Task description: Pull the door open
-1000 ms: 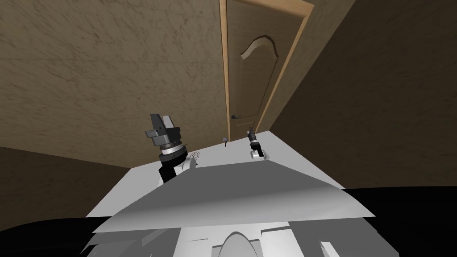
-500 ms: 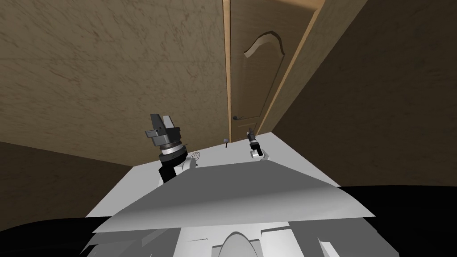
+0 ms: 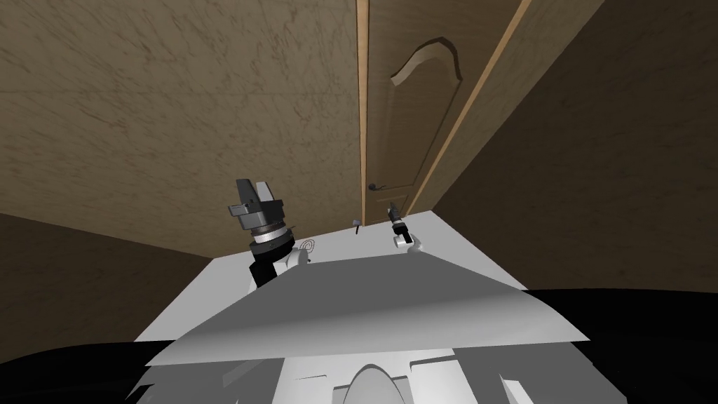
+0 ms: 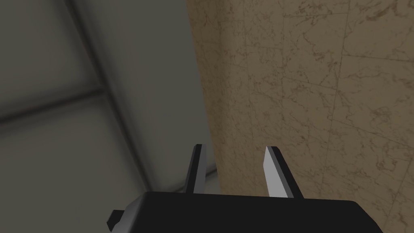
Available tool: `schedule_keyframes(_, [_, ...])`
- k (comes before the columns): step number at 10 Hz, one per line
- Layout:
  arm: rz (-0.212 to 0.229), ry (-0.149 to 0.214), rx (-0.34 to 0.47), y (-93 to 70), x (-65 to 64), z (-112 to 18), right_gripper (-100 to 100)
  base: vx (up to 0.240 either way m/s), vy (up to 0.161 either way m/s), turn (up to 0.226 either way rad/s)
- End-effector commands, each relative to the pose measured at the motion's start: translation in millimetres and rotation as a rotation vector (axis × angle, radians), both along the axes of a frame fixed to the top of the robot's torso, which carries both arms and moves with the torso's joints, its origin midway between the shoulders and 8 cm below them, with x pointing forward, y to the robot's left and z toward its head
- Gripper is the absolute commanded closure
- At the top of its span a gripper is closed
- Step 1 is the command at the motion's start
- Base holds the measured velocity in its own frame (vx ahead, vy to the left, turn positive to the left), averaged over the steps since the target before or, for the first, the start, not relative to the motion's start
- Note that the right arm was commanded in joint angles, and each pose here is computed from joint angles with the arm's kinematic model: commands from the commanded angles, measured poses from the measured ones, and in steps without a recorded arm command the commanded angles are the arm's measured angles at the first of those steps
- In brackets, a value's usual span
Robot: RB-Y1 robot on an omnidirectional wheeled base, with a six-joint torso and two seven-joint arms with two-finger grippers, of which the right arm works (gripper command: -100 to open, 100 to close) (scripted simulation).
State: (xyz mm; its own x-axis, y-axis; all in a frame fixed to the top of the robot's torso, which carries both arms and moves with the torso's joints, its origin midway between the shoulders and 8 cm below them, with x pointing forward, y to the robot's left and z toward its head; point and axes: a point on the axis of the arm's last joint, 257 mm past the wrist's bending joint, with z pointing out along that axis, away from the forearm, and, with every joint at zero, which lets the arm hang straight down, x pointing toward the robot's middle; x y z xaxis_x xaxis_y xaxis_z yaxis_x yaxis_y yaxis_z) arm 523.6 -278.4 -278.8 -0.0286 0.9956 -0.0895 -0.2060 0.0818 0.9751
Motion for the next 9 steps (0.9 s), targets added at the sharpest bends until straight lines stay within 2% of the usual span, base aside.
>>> schedule_keyframes(1, [-0.001, 0.013, 0.000, -1.9, 1.4, -6.5, -100, 0.063, -0.018, 0.028])
schedule_keyframes(9, [-0.006, 0.102, -0.011, -15.3, 15.2, -42.1, -100, 0.089, -0.024, 0.061])
